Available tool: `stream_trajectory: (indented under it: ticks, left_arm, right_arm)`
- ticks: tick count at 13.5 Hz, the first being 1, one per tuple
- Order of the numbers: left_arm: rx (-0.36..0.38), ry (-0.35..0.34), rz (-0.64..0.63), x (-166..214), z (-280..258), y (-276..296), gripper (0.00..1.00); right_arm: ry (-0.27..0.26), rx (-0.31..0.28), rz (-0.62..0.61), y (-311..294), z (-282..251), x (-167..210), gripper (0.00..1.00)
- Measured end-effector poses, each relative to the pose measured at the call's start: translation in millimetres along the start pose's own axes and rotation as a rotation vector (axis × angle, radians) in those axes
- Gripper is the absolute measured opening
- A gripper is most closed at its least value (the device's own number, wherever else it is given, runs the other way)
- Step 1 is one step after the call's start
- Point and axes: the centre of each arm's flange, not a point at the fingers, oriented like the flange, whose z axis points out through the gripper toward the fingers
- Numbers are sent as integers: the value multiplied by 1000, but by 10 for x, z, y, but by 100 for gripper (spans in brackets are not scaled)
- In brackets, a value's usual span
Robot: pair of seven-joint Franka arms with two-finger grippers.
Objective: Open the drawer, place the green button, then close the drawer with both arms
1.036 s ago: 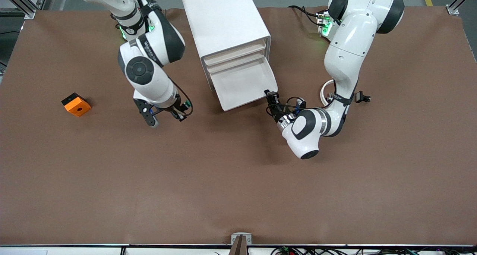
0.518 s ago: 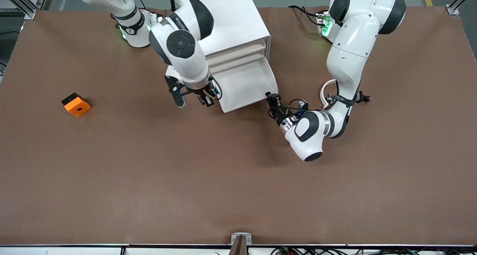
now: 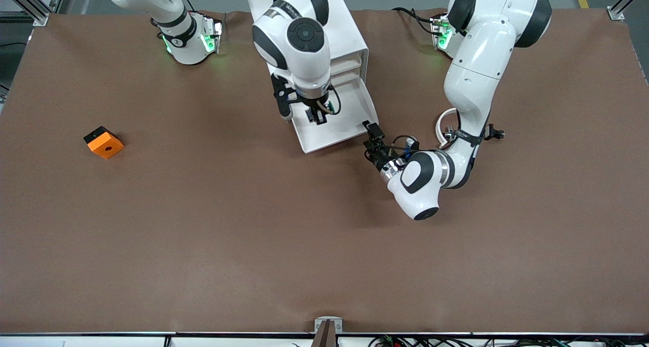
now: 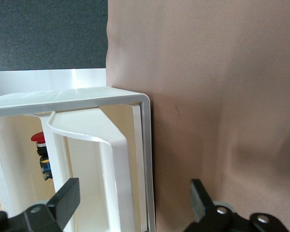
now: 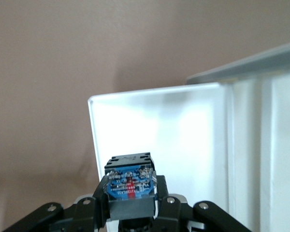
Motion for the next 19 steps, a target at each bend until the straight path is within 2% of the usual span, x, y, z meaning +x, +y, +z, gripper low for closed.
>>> stream_trajectory:
  ticks: [5,9,16,19]
  left_arm:
    - [-6,-2,8,-26,-35,-27,100]
    - [2,7,29,-72,-96,-171,100]
    - [19,30,74,-119,-263,-583,100]
    - [-8,46,118,-82,-428,-777,100]
  right_arm:
    - [9,-6,68,133,150,-332,41]
    - [24,-16,101,86,521,-629,41]
    - [10,7,117,130,855,-879,41]
    - [21,-1,113,154,982,-910,41]
